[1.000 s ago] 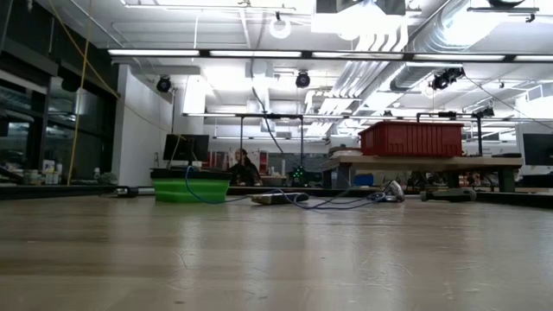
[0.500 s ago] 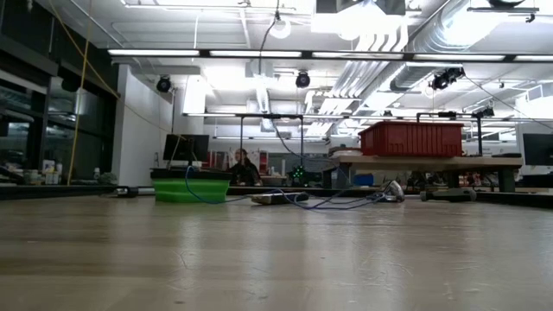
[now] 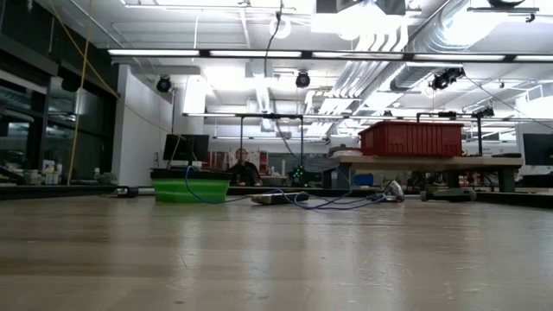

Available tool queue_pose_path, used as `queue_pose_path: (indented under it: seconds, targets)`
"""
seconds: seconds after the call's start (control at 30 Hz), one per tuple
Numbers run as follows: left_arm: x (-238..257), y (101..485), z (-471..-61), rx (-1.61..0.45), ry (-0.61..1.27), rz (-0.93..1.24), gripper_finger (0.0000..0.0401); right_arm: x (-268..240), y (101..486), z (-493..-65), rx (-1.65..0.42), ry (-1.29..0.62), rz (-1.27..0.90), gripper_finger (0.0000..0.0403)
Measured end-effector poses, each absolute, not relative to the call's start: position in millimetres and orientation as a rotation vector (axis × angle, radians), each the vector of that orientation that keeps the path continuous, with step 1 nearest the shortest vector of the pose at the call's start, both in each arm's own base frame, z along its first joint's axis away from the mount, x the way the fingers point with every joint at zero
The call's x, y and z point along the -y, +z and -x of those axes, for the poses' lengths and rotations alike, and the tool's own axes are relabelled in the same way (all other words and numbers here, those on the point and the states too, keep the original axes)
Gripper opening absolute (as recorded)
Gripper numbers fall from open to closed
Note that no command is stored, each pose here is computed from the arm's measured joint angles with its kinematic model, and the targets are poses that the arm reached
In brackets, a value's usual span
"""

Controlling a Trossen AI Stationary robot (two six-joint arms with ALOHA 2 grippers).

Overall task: Coil cords
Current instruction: Coil the blue wire onto the spool

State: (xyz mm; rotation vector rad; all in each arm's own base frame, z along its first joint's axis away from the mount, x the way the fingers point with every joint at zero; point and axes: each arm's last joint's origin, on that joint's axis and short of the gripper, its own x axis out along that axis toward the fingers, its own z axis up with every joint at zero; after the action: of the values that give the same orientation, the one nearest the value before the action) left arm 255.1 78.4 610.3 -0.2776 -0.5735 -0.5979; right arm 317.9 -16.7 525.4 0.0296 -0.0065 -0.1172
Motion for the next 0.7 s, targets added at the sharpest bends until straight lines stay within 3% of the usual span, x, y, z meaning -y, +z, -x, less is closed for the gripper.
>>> queue_pose_path:
  seconds: [0.23,0.7]
  targets:
    - [-79.0,608.9,-256.7,0.560,-0.587,0.277,0.0001,10.6,527.8,-314.8,0.012,0.019,-0.129,0.0209]
    - [-80.4,606.7,-259.3,0.540,-0.559,0.288,0.0001,7.6,511.7,-339.0,-0.031,0.055,-0.133,0.0207]
